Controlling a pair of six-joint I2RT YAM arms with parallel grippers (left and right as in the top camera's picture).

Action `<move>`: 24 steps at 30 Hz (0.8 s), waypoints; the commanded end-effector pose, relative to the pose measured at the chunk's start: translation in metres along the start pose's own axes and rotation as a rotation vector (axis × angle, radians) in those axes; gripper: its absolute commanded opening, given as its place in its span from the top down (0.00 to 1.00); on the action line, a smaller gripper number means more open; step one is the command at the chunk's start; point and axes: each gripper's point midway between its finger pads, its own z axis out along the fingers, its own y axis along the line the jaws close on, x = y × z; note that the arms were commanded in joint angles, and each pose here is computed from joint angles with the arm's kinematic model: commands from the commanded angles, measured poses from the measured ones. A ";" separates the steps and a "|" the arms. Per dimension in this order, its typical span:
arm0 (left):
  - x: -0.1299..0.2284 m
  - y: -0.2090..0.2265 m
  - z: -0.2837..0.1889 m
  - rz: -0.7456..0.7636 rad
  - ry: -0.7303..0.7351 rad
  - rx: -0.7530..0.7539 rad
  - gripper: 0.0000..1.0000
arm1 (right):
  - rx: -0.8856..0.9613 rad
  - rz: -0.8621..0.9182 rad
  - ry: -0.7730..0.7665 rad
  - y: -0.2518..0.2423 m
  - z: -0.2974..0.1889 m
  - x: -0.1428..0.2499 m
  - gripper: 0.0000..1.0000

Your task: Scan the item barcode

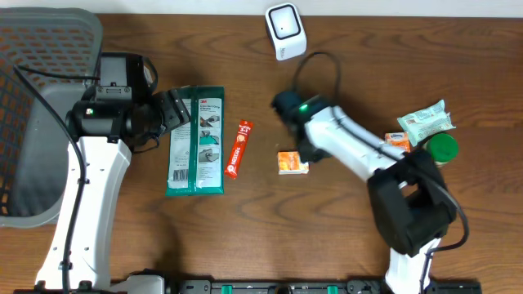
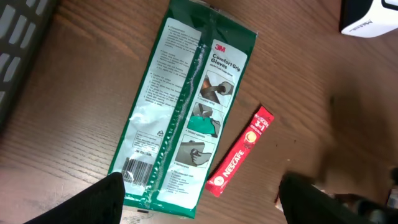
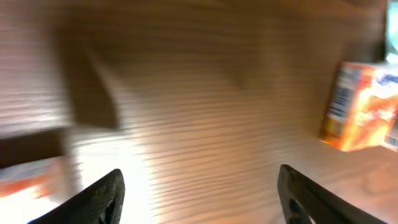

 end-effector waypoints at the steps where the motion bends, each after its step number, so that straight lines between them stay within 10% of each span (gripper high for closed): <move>1: -0.003 0.001 -0.003 0.005 -0.011 -0.003 0.20 | -0.053 -0.075 0.013 -0.002 0.000 -0.007 0.29; 11: -0.003 0.001 -0.003 0.005 -0.011 -0.003 0.20 | -0.150 -0.383 0.037 0.030 -0.016 0.011 0.36; 24: -0.003 0.001 -0.003 0.005 -0.011 -0.003 0.20 | -0.398 -0.243 0.054 0.074 -0.028 0.012 0.34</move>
